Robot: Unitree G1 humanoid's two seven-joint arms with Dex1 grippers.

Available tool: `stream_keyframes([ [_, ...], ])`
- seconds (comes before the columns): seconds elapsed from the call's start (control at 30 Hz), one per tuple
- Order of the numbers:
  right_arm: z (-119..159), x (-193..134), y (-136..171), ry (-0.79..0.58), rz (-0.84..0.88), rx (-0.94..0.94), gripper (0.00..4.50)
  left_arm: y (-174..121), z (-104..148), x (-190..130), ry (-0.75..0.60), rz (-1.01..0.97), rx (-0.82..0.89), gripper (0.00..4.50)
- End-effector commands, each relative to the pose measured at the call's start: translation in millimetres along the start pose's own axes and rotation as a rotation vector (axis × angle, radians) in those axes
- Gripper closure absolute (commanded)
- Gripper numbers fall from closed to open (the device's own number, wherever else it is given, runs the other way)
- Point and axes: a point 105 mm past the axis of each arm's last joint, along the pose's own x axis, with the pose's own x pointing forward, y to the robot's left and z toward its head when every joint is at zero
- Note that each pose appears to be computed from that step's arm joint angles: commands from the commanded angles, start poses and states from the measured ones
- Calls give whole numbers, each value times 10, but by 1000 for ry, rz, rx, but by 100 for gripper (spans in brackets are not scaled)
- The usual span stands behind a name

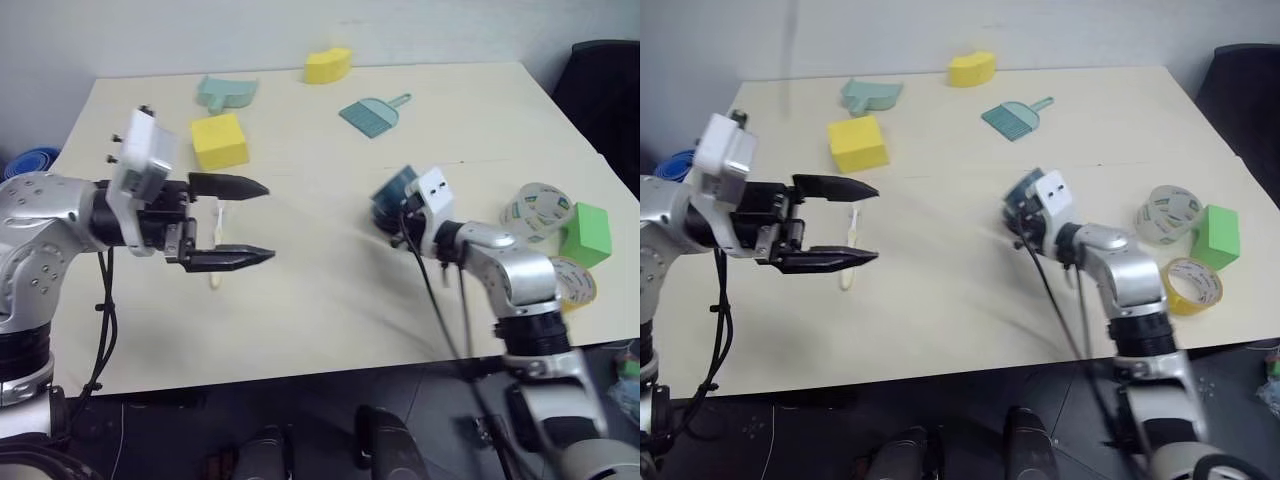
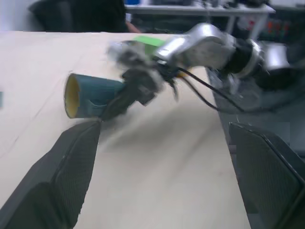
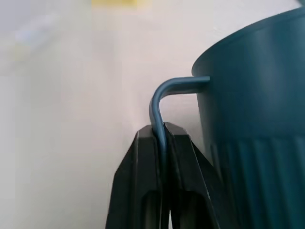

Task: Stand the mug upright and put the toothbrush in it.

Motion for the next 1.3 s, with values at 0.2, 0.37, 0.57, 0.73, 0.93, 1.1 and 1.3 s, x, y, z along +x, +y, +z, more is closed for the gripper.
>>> stream_keyframes([
  [0.2, 35, 284, 596, -298, 149, 72, 449, -130, 247, -249, 55, 68, 41, 0],
  [0.37, -186, 441, 611, -350, 168, 139, 449, -151, 339, -250, 100, 41, 60, 0],
  [0.57, -479, 355, 491, -296, 137, 146, 334, -192, 328, -198, 124, -4, 60, 0],
  [0.73, -567, 125, 536, -261, 149, 109, 198, -136, 233, -174, 131, -6, 33, 0],
  [0.93, -532, -159, 488, -192, 78, 47, 1, -31, 48, -167, 113, 62, -49, 0],
  [1.1, -498, -418, 407, -81, -4, -22, 1, 51, -161, -37, 139, 173, -97, 0],
  [1.3, 72, -1110, 495, 36, 9, -199, 1, 602, -683, -177, 316, 746, -283, 0],
])
